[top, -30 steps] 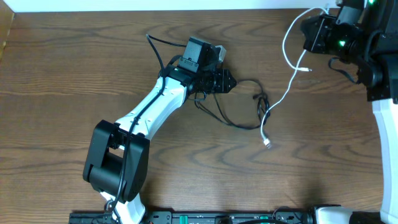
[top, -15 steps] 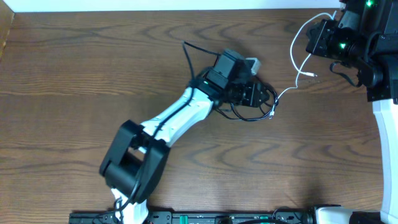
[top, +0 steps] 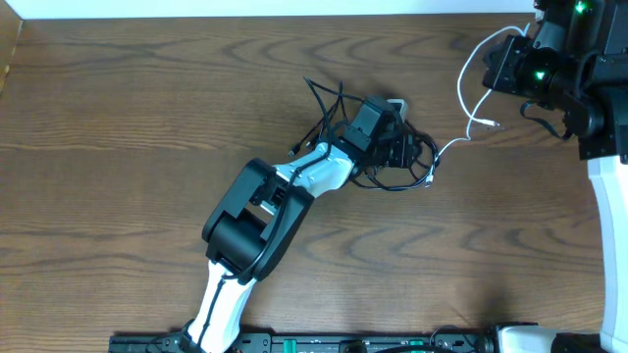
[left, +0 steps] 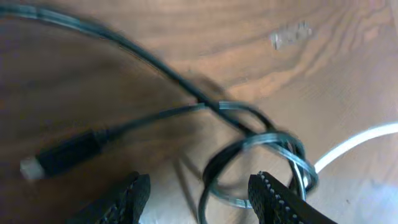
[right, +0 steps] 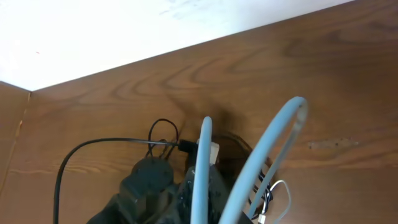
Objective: Untangle cables
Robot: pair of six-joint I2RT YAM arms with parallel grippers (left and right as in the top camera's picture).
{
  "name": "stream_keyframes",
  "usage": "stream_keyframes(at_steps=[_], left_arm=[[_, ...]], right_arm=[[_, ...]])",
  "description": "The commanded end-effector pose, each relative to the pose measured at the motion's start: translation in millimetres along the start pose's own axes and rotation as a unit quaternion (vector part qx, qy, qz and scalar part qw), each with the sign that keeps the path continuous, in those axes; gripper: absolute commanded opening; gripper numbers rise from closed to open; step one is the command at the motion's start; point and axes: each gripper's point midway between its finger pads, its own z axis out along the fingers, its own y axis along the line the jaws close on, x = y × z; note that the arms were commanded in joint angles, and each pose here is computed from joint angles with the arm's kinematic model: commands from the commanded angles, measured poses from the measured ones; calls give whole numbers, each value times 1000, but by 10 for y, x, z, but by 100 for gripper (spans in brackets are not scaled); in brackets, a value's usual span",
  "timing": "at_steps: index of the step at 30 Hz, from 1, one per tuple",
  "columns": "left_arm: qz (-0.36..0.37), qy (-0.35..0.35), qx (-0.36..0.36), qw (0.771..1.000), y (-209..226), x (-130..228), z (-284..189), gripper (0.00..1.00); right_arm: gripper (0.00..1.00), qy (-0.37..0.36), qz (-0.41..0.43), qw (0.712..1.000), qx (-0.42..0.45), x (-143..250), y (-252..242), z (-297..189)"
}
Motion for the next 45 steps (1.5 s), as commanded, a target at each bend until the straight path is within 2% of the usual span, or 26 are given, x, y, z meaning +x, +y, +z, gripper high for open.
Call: stream_keyframes(at_steps=[1,6,9,13,15,17,18,23,28,30,32,34,37,43,45], left_arm=[[19,-23,-26,999,96,16,167,56],[53,-63,-89,993,198,-27,244,56],[104,-63,-125,985,223,65,309,56],[119,-60,-161,978,322,176,373,54],[119,-57,-174,976,384,220,395,40],[118,-51,-181,975,439,256,401,14],[116,-47,-184,975,461,268,396,8],[103,-31,-196,975,517,220,222,7],[69,38,-163,983,322,236,-286,7],[63,70,-135,986,206,251,-562,7],[78,98,-76,989,7,261,-797,7],[92,110,-6,990,-220,224,-1074,7],[96,98,43,990,-361,84,-1469,7],[74,63,50,994,-233,-155,-1963,7],[61,54,43,996,-130,-218,-2050,8]], right_arm=[[1,-6,3,1000,2,-29,10,-60],[1,8,7,1000,7,23,-22,-9],[1,13,8,1000,9,34,-37,35],[1,19,10,1000,11,54,-53,65],[1,19,8,1000,11,54,-53,64],[1,19,5,1000,11,55,-55,65],[1,18,5,1000,12,51,-58,64],[1,1,4,998,55,-11,-207,56],[1,-61,12,979,192,-271,-761,-57],[1,-76,24,965,248,-361,-1064,-84],[1,-79,38,951,298,-405,-1378,-73],[1,-68,51,940,331,-394,-1643,-6],[1,-36,70,928,364,-308,-2017,177],[1,40,93,912,396,3,-2477,484],[1,75,83,922,371,119,-2455,640]])
